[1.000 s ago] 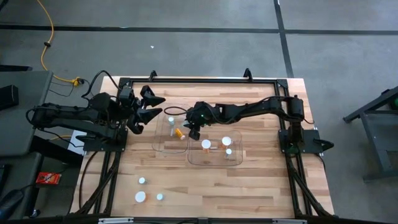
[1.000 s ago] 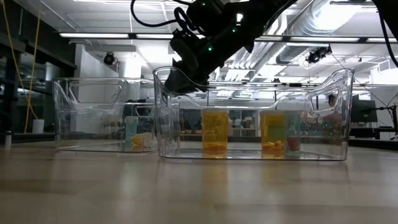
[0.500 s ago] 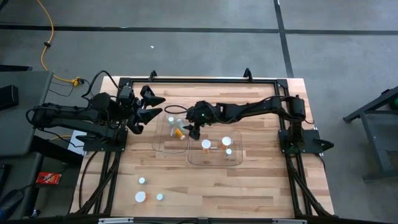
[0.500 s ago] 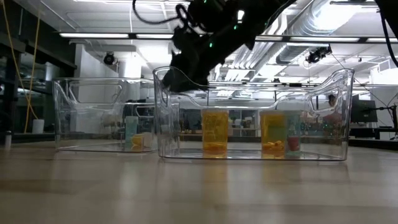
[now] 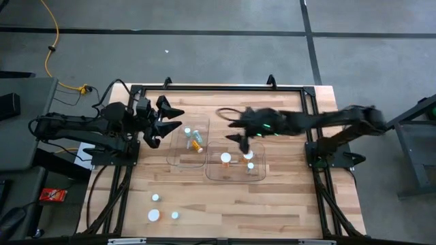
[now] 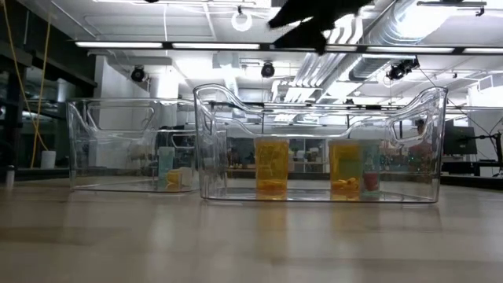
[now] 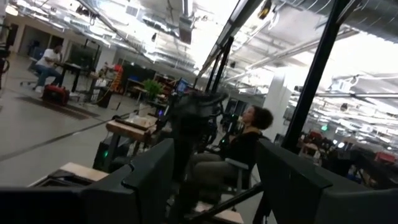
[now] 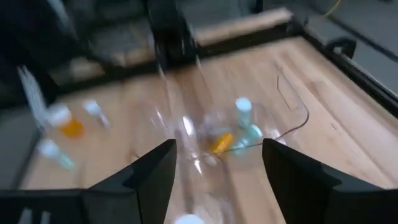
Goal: Pick and place medicine bottles into bin by pill shape (circle, oval)
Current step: Put the blue capsule bottle into the right transparent bin
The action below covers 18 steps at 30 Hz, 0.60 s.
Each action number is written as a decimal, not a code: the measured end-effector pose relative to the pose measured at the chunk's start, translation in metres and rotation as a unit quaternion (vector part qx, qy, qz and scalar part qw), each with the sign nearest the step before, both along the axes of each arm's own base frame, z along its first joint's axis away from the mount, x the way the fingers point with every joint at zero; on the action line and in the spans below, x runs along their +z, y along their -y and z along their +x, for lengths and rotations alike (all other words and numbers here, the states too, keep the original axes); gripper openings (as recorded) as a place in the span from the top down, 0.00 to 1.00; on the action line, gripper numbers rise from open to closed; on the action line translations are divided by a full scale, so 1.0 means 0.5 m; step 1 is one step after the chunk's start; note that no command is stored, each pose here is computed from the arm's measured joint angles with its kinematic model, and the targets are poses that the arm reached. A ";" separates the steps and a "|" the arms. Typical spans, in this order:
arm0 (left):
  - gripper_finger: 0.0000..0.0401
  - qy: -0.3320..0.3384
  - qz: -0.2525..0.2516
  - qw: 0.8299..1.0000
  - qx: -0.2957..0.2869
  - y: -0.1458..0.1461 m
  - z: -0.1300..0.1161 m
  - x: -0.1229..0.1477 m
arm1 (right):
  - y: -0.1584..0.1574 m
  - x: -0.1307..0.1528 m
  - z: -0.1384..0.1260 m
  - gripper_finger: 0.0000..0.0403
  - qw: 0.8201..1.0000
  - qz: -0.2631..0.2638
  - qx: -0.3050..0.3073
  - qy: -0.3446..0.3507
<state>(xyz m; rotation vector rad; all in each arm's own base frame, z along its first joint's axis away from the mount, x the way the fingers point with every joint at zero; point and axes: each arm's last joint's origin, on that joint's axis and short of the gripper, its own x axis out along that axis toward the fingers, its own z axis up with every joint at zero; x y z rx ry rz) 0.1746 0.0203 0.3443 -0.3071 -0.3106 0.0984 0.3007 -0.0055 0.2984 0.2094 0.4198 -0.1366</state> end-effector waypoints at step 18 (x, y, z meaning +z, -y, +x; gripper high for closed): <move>0.46 -0.043 0.039 0.998 0.022 -0.004 0.027 -0.021 | -0.060 -0.005 -0.163 0.42 0.974 -0.047 -0.039 0.216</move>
